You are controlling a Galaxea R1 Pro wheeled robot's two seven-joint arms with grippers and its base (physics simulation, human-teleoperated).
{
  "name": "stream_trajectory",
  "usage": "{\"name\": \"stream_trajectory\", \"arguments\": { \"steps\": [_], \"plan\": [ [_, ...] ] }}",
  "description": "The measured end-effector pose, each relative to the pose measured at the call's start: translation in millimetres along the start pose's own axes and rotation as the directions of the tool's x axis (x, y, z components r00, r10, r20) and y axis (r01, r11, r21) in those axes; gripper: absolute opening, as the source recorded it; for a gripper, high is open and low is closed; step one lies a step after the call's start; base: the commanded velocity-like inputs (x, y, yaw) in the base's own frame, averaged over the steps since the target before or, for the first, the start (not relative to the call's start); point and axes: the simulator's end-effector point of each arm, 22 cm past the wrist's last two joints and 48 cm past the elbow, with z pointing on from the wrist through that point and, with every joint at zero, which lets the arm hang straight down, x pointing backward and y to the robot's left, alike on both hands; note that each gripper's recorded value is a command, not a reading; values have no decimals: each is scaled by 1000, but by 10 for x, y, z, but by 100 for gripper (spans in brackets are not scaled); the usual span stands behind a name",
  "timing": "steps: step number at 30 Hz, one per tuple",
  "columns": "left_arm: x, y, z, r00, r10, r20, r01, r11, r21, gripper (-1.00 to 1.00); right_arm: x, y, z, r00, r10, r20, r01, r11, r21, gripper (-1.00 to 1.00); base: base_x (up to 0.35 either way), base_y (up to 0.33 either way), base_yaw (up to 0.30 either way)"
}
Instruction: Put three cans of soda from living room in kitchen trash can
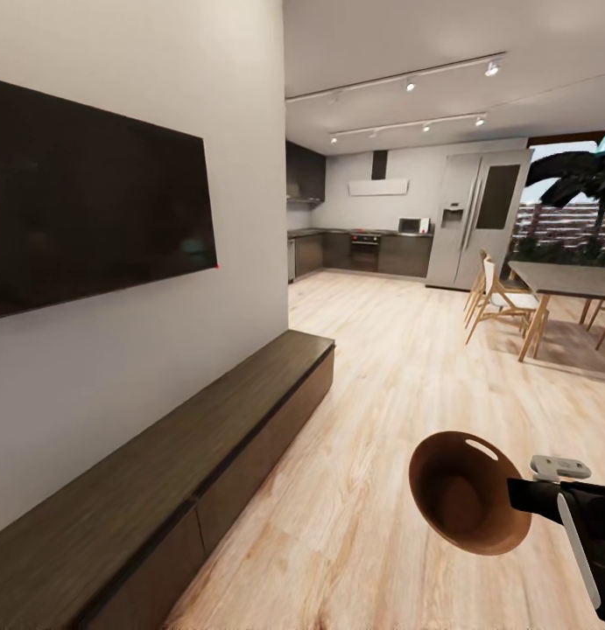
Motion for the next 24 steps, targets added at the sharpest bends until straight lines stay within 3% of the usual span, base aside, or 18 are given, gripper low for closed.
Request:
{"name": "stream_trajectory", "arguments": {
  "steps": [8,16,24],
  "plan": [
    [-186,30,-11,1000,-1,-22,1,1000,1,100,40,7,44,1000,-4,-12,4,1000,2,-100,0,0,0],
    [-536,155,-43,996,-84,-6,85,996,17,100,81,18,89,1000,-9,-24,9,1000,3,-100,0,0,0],
    [-467,340,-36,993,-104,-54,104,995,5,100,122,29,133,999,-13,-37,13,1000,4,-100,0,0,0]
  ]
}}
